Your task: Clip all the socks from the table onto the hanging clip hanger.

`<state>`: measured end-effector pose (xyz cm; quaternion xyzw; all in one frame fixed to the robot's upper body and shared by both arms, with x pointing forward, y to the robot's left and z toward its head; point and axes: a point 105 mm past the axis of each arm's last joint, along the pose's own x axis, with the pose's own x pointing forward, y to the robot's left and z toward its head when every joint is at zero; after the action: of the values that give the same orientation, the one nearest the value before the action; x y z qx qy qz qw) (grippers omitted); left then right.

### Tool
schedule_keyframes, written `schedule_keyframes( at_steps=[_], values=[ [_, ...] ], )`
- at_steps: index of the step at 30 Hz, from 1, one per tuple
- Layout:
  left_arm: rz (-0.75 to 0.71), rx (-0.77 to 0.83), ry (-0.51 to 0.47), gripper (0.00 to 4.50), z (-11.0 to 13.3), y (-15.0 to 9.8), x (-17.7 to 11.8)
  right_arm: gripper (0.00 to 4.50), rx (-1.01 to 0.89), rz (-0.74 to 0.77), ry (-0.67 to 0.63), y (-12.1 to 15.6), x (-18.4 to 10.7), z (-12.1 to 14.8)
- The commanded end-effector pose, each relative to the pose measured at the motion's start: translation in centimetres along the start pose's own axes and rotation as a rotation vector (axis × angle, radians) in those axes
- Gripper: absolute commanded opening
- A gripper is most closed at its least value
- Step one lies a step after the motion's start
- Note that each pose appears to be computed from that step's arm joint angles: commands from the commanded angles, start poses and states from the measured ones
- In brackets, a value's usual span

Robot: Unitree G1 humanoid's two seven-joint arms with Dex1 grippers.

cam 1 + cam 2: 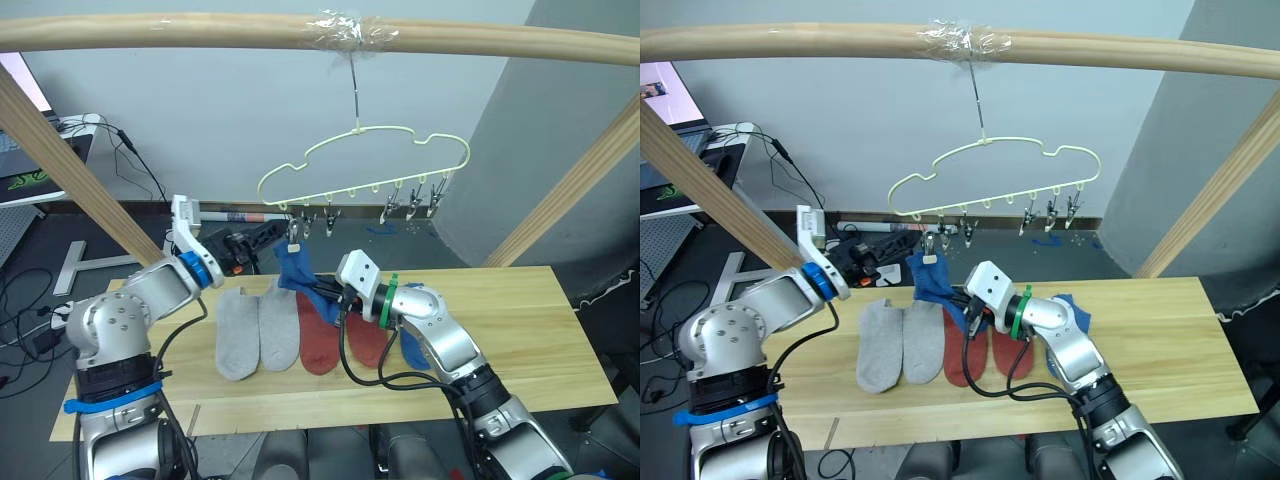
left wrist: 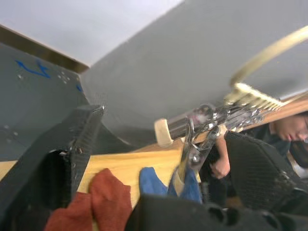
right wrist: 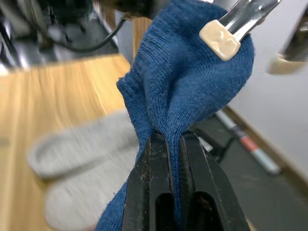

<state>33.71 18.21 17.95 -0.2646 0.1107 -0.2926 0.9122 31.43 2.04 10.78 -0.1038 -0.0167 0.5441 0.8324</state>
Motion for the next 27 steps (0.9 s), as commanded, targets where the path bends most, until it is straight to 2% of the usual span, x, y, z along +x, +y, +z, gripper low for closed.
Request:
schedule_keyframes(
  at_steps=[1,3,8,12,14,19,22,25,27],
  values=[
    [0.019,0.095,-0.061,4.49,2.3,-0.5,-1.6,0.27,0.109,-0.001,-0.036,-0.4,0.2,0.9],
    [0.03,0.134,-0.055,4.5,2.3,-0.7,-1.8,0.72,0.165,0.02,-0.029,0.0,0.3,0.7],
    [0.044,0.276,0.002,4.5,0.4,-1.4,-1.7,2.48,0.192,0.015,0.021,-0.1,-0.4,-0.2],
    [0.05,0.335,0.006,4.5,-0.5,-1.6,-1.5,3.94,0.185,-0.016,0.071,-0.5,-1.7,-1.4],
    [0.032,0.364,0.004,4.5,-0.9,-2.2,-1.3,4.47,0.18,-0.042,0.081,-0.9,-2.4,-1.6],
    [0.002,0.495,0.026,4.5,-2.7,-3.2,-0.4,4.47,0.106,-0.128,0.102,-2.2,-4.4,-1.5],
    [-0.008,0.627,-0.02,4.5,-3.2,-3.8,0.6,4.47,0.078,-0.17,0.091,-2.9,-5.9,-0.6],
    [0.001,0.689,-0.103,3.9,-3.5,-4.5,1.8,4.5,0.043,-0.216,0.071,-3.6,-7.4,0.8],
    [-0.004,0.72,-0.128,3.29,-4.3,-5.1,2.7,4.5,0.022,-0.237,0.062,-3.9,-8.4,1.6]
  ],
)
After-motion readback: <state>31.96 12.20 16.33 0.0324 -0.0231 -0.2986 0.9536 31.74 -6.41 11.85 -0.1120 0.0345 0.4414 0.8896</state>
